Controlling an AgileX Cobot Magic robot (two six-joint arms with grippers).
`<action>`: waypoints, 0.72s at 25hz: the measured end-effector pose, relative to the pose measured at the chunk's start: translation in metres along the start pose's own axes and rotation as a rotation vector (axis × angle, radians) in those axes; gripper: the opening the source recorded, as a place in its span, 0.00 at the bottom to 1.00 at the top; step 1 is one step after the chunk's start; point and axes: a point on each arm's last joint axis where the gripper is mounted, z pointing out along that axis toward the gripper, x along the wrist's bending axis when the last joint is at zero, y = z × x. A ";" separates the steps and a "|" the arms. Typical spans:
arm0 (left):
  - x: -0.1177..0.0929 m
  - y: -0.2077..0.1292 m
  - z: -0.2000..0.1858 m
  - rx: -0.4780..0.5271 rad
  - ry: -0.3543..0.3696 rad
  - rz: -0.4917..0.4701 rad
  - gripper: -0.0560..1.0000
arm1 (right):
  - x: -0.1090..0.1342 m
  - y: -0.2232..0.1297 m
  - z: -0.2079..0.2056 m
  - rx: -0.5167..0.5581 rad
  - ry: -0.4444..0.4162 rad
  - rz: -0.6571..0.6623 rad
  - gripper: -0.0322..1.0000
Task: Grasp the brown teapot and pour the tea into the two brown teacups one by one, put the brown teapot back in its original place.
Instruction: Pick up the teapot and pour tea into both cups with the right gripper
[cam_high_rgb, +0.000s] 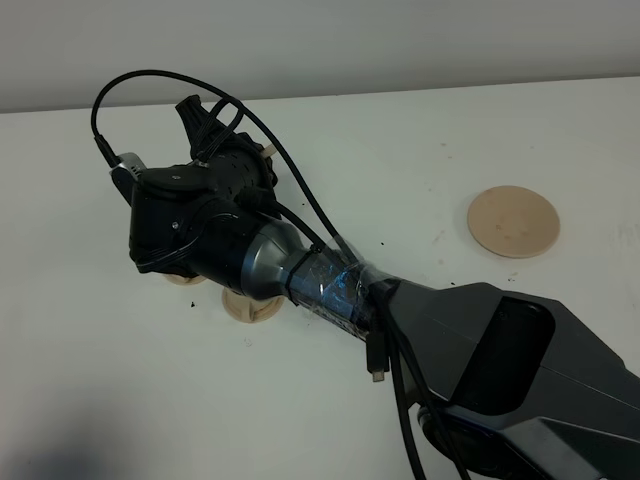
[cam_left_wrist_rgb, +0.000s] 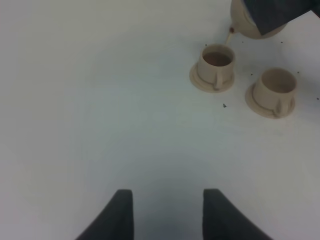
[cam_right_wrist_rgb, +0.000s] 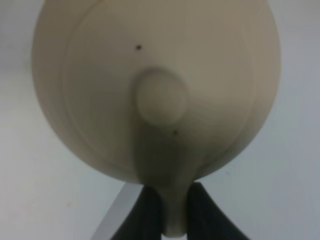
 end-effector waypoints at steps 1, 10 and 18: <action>0.000 0.000 0.000 0.000 0.000 0.000 0.41 | 0.000 0.000 0.000 -0.005 0.005 0.003 0.16; 0.000 0.000 0.000 0.000 0.000 0.000 0.41 | 0.004 -0.001 0.006 -0.044 0.065 0.067 0.16; 0.000 0.000 0.000 0.000 0.000 0.000 0.41 | 0.006 -0.007 0.015 -0.061 0.111 0.117 0.16</action>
